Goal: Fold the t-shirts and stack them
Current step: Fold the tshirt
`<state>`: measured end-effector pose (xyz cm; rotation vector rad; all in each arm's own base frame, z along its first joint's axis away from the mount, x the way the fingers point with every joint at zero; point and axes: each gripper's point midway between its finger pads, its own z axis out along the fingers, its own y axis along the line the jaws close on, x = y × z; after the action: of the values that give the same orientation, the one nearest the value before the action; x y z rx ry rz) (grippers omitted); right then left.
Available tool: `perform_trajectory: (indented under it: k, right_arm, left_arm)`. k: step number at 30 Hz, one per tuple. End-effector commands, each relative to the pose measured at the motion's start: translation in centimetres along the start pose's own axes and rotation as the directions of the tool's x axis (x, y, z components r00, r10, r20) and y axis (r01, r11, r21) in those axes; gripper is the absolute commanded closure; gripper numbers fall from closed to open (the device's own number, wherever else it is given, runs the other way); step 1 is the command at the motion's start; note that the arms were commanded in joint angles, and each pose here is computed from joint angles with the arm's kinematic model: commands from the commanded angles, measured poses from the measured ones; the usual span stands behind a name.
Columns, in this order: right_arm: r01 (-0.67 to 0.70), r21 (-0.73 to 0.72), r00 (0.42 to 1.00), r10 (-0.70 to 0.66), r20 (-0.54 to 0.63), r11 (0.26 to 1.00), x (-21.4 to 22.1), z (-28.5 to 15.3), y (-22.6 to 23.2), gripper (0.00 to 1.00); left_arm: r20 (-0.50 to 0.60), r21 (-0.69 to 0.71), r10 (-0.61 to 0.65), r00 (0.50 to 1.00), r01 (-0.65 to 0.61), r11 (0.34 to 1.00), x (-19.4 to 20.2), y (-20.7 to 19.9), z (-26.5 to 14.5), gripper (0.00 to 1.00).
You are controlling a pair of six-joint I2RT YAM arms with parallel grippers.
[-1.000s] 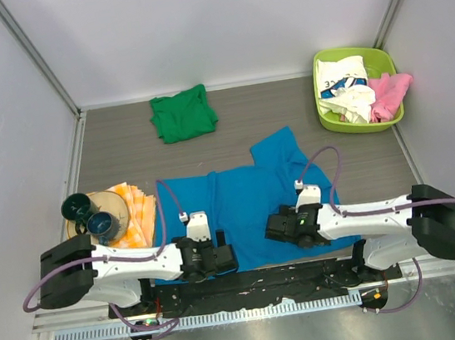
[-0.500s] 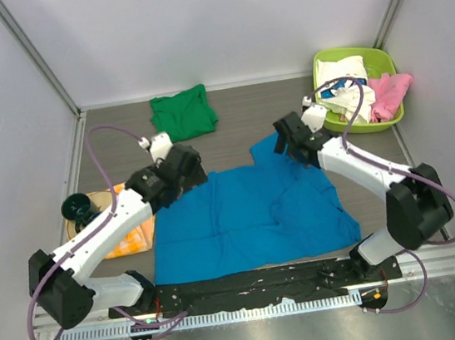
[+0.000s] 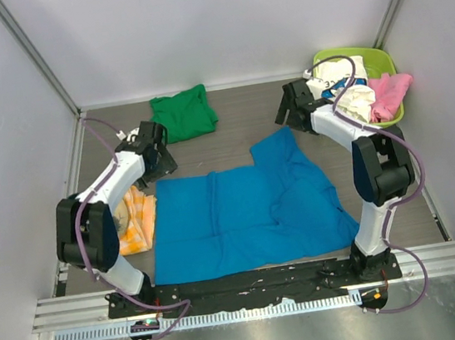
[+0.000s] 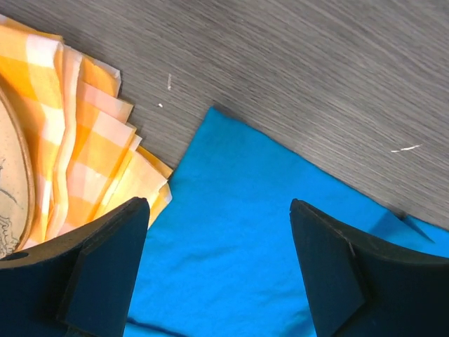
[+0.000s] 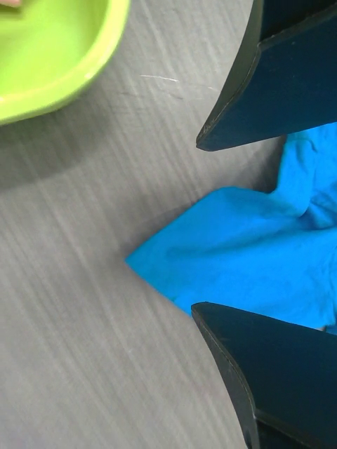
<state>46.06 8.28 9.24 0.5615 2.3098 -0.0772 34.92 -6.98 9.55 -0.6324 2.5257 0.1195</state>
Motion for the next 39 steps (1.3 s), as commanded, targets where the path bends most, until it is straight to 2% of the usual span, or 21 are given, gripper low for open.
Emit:
perform_trajectory:
  k: [1,5,8,15,24,31,39]
  right_arm:
    - [-0.056,-0.114,0.996,0.064,0.067,0.992,-4.8,-0.8,2.1,0.05]
    - [-0.05,-0.14,0.997,0.058,0.048,0.989,-4.6,-0.9,2.5,0.05]
    - [-0.044,-0.13,0.998,0.05,0.047,0.991,-4.3,-0.7,2.1,0.05]
    - [-0.044,-0.158,0.999,0.047,0.018,0.987,-3.2,0.1,2.7,0.05]
    - [-0.036,-0.181,0.999,0.036,-0.003,0.983,-2.2,0.7,3.1,0.06]
    - [-0.034,-0.172,0.999,0.032,-0.013,0.984,-1.7,1.3,3.0,0.06]
    - [-0.038,-0.175,0.999,0.032,-0.037,0.984,-1.0,1.7,3.2,0.06]
  left_arm:
    - [-0.02,0.059,-0.018,1.0,0.019,0.998,-0.3,-1.7,1.2,0.16]
    - [-0.045,0.054,-0.03,0.999,0.033,0.998,0.1,-2.4,3.0,0.3]
    - [-0.075,0.034,-0.049,0.996,0.051,0.998,1.0,-2.3,4.5,0.35]
    - [-0.086,-0.021,-0.101,0.991,0.1,0.995,1.3,-0.6,6.8,0.37]
    - [-0.08,-0.02,-0.156,0.985,0.155,0.988,0.3,0.2,8.7,0.4]
    - [-0.107,-0.013,-0.168,0.98,0.167,0.986,1.2,0.0,9.5,0.51]
    - [-0.115,0.003,-0.174,0.978,0.175,0.985,2.3,0.6,8.6,0.56]
